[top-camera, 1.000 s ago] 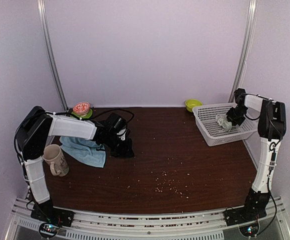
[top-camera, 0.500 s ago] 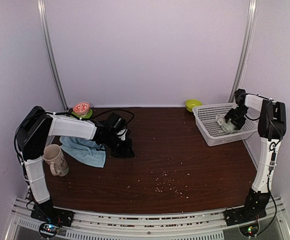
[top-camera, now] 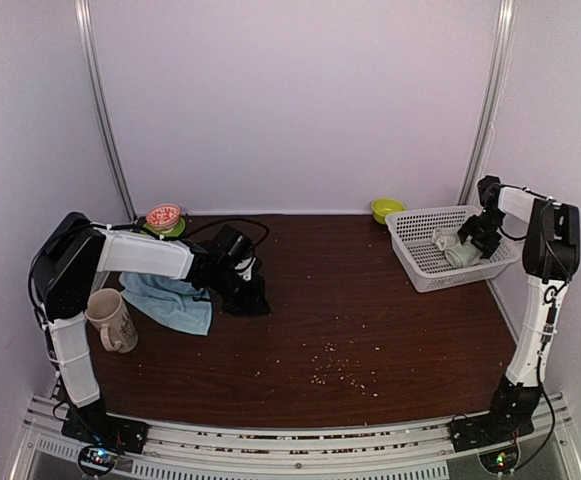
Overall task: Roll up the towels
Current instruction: Place the towel in the bin.
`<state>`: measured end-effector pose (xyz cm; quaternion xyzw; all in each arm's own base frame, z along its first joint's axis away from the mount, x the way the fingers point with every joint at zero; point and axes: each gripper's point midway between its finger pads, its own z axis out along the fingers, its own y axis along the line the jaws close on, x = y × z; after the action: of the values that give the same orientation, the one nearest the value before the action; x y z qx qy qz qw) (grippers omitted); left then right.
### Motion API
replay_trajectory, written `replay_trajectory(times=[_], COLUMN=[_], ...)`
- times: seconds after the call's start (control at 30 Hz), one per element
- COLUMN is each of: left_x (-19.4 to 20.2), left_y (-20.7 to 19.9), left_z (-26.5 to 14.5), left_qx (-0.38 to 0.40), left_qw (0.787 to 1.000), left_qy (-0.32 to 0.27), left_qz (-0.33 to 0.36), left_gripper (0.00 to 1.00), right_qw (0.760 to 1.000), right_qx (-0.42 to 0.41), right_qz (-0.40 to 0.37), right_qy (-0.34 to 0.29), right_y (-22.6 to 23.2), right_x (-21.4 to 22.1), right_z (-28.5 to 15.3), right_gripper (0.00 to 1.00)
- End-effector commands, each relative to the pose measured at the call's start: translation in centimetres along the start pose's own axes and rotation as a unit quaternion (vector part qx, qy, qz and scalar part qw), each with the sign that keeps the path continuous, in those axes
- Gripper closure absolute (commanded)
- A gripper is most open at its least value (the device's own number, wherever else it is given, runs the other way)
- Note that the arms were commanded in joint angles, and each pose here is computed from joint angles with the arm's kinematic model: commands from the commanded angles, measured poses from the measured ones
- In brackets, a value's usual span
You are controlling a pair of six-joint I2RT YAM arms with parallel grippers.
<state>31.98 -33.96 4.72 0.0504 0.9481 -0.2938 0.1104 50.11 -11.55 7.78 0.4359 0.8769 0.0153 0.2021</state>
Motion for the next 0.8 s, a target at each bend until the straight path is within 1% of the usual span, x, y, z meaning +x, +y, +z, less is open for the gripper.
replay_trajectory(times=[0.0, 0.1, 0.17, 0.37, 0.43, 0.77], left_x=[-0.6, -0.6, -0.6, -0.5, -0.4, -0.3], left_y=[-0.3, -0.3, -0.3, -0.1, -0.1, 0.2], left_z=[0.1, 0.2, 0.2, 0.3, 0.3, 0.8], left_qx=[0.014, 0.015, 0.014, 0.013, 0.012, 0.01], left_qw=[1.0, 1.0, 1.0, 1.0, 1.0, 1.0], left_qy=[-0.008, -0.007, -0.008, -0.005, -0.004, 0.001], left_qz=[0.0, 0.0, -0.001, -0.002, -0.003, -0.006], left_gripper=[0.96, 0.96, 0.96, 0.96, 0.96, 0.96], right_qw=[0.999, 0.999, 0.998, 0.998, 0.997, 0.997], right_qx=[-0.004, -0.008, -0.011, -0.014, -0.012, -0.013], right_qz=[0.019, 0.028, 0.034, 0.049, 0.058, 0.08], right_qy=[-0.035, -0.041, -0.043, -0.039, -0.038, -0.013], right_y=[-0.7, -0.8, -0.9, -1.2, -1.6, -1.9], right_x=[-1.7, -2.1, -2.2, -2.5, -2.6, -2.3], right_z=[-2.3, -2.6, -2.5, -1.7, -1.4, 1.1], right_gripper=[0.27, 0.29, 0.33, 0.57, 0.63, 0.74])
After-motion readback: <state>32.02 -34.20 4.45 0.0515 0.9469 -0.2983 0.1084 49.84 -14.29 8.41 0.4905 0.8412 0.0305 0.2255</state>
